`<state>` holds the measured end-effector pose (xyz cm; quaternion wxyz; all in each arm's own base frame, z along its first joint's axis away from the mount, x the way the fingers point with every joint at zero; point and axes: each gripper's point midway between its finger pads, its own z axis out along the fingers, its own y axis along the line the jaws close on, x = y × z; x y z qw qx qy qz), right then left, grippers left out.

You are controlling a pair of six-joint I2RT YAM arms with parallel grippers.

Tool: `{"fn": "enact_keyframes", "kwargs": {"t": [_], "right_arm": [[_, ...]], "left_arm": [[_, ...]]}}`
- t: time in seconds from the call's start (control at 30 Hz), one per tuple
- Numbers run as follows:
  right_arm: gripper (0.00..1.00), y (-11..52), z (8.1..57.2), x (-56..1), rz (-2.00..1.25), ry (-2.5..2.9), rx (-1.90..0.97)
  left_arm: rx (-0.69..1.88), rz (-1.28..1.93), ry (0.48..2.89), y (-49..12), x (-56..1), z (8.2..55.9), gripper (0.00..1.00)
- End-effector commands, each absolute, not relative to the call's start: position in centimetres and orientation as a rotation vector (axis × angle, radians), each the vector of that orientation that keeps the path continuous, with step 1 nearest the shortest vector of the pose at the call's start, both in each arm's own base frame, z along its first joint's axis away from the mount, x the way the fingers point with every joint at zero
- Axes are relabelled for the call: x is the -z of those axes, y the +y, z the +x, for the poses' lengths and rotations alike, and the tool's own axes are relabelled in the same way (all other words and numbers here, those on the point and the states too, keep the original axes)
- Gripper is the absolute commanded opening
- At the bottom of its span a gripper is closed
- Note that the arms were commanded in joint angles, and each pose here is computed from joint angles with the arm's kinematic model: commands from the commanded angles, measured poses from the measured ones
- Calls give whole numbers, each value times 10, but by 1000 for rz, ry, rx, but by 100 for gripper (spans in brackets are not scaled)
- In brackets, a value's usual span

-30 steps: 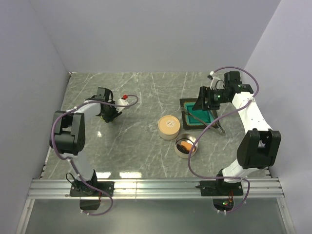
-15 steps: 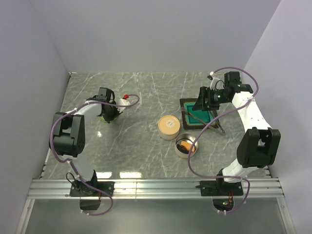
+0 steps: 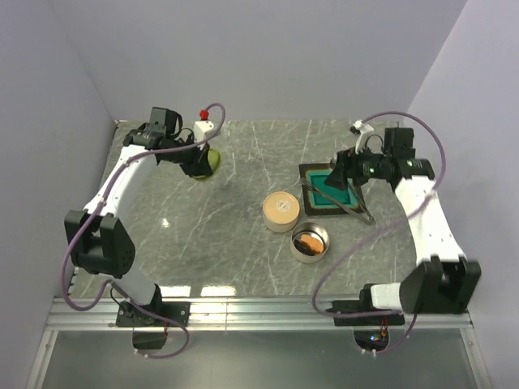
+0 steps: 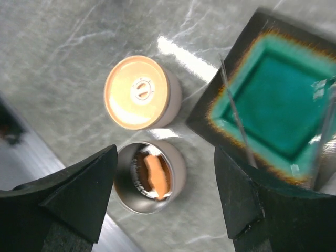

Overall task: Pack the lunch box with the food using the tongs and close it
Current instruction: Pick up the lid of the lunch box with the left arm, then pass the lid of the lunch box from the left arm to the right

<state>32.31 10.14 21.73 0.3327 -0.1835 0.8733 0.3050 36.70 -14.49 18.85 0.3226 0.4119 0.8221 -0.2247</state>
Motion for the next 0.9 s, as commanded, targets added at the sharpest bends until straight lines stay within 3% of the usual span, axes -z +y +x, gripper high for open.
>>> {"fn": "enact_keyframes", "kwargs": {"t": [0.0,0.1,0.3,0.5,0.87], "right_arm": [[80,96,334,-267,-690,1922,-521],[67,104,324,-307,-759,1675,-369],[63,147,263,-367,-997,1115,-178],[57,196,217,-395,-1090,748,-140],[55,259,188,-376,-1342,445,-69]], "left_arm": [[1058,1036,2016,-198,-260,308,0],[1293,997,1915,-220,-294,282,0],[1655,961,1754,-243,-341,241,0],[1813,1003,1708,-261,-356,204,0],[1928,1079,1727,-270,-351,177,0]]}}
